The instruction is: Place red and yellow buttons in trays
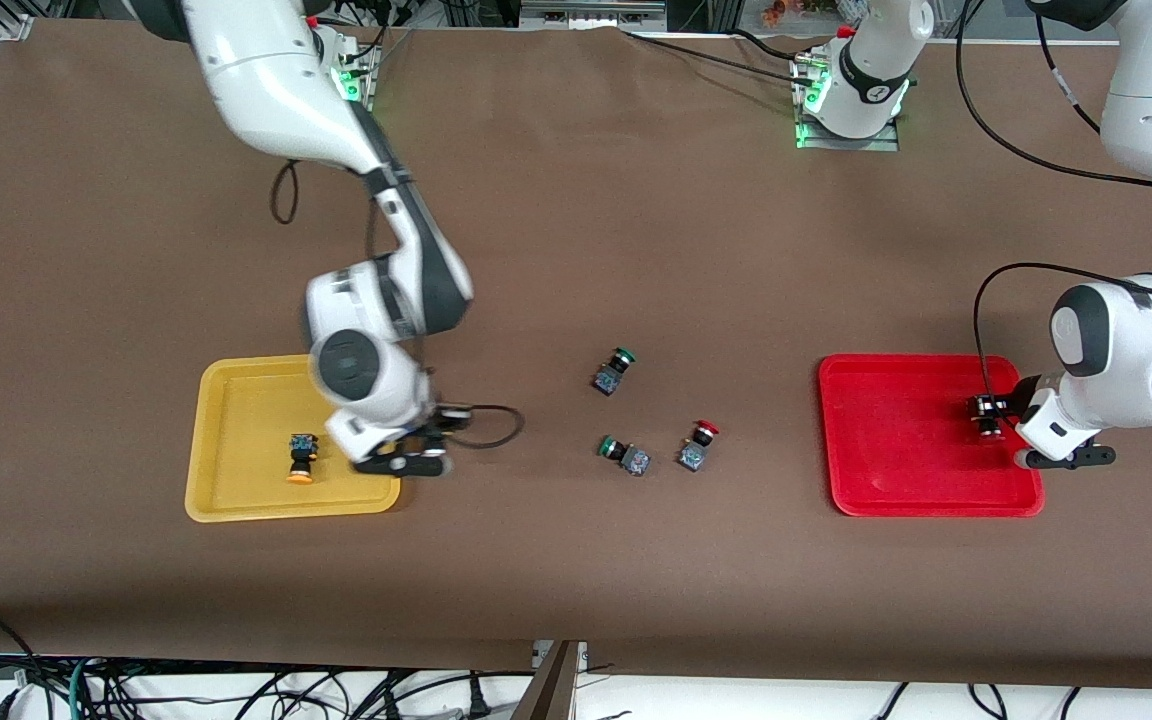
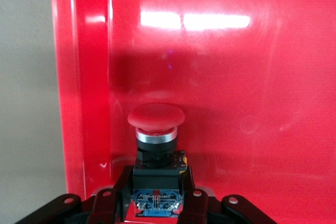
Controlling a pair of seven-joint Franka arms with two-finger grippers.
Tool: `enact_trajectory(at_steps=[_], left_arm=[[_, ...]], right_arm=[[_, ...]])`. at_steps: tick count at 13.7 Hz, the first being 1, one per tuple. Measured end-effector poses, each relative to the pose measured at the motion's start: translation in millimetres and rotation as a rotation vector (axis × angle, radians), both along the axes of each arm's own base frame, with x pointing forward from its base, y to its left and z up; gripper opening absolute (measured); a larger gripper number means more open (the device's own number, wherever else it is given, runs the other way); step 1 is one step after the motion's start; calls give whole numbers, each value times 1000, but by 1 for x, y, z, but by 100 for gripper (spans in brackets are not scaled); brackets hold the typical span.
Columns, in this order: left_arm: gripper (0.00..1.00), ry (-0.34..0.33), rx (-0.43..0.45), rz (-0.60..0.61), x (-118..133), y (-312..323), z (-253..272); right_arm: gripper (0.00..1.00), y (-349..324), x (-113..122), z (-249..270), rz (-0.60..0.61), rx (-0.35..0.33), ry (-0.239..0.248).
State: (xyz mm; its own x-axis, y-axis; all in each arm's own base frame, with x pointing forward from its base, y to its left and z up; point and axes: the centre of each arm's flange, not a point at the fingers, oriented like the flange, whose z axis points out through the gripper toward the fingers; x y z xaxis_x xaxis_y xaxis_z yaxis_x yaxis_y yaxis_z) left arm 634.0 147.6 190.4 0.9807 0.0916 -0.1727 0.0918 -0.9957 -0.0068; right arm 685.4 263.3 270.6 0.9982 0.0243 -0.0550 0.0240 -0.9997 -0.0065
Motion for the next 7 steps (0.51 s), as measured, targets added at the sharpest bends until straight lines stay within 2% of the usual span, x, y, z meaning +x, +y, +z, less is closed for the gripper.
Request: enact_trajectory(at_steps=[2,3,7], left_arm=[[41,-1,-3,-4,1,-3,0],[46,-4,-5,-8,2,-5,1],[85,-43,-47,-82,26,-57,47]], right_arm=[[42,-43,6,-3,35,-3,21],[42,-50,4,-12,41,-7,31],[42,-62,-8,-46,49,-19,51]])
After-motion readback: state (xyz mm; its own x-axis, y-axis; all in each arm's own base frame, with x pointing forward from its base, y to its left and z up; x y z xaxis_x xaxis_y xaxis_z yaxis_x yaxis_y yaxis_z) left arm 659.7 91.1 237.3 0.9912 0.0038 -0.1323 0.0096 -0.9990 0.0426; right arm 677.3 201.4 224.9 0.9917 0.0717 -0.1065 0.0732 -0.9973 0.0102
